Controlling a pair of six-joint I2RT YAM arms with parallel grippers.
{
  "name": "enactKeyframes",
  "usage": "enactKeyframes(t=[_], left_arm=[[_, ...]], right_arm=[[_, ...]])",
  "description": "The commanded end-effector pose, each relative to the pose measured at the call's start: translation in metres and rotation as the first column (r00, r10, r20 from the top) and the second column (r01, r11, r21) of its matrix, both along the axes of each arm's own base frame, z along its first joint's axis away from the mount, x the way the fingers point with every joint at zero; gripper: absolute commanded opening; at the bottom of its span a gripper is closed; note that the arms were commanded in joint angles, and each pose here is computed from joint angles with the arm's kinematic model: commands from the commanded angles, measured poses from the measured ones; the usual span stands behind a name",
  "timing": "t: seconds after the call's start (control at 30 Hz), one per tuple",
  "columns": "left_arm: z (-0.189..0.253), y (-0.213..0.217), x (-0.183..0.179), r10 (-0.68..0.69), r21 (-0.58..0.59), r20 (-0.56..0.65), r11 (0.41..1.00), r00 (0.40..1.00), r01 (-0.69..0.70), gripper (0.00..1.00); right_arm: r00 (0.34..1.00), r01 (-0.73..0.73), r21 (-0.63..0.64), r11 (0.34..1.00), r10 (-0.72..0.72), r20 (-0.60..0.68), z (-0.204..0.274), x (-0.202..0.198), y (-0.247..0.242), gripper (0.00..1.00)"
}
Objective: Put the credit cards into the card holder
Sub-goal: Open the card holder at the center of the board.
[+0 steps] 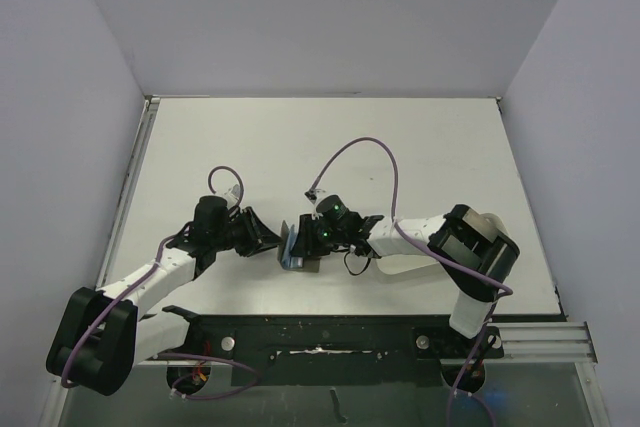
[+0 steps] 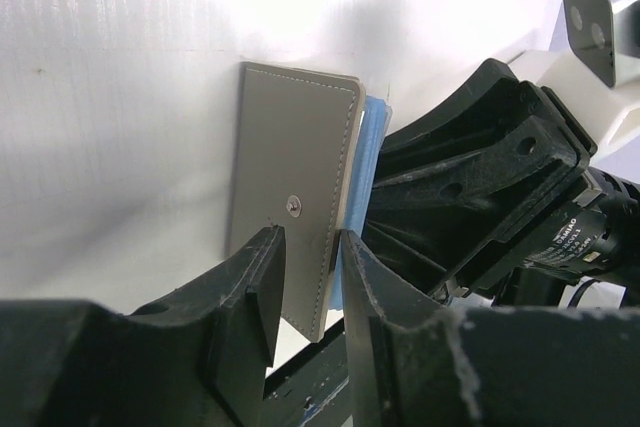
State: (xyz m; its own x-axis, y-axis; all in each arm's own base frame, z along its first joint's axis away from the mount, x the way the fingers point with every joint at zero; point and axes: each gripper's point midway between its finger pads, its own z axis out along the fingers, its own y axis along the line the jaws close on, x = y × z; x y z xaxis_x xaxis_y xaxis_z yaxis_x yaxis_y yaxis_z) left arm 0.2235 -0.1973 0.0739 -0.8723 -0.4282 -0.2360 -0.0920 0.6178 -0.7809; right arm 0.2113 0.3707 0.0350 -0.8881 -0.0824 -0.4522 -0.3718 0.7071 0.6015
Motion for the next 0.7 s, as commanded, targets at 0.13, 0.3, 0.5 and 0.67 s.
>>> enactKeyframes(t=[0.13,0.3,0.5,0.67], left_arm=[[0.025,-0.010,0.009,-0.034,-0.058,0.092,0.998,0.995,0.039,0.34],[0.017,-0.010,0.007,-0.035,-0.050,0.073,0.998,0.997,0.038,0.37],[0.020,-0.011,0.007,-0.035,-0.061,0.084,0.997,0.996,0.040,0.41],[0.016,-0.010,0.007,-0.033,-0.052,0.075,0.998,0.997,0.037,0.42]], right_arm=[[0.996,-0.008,0.063,0.998,0.002,0.088,0.039,0.018,0.014,0.24],[0.995,-0.013,0.075,0.997,0.006,0.095,0.046,0.019,0.018,0.22],[0.995,-0.018,0.085,0.996,0.010,0.099,0.050,0.020,0.021,0.23],[0.994,-0.027,0.089,0.996,0.018,0.104,0.053,0.020,0.025,0.20]])
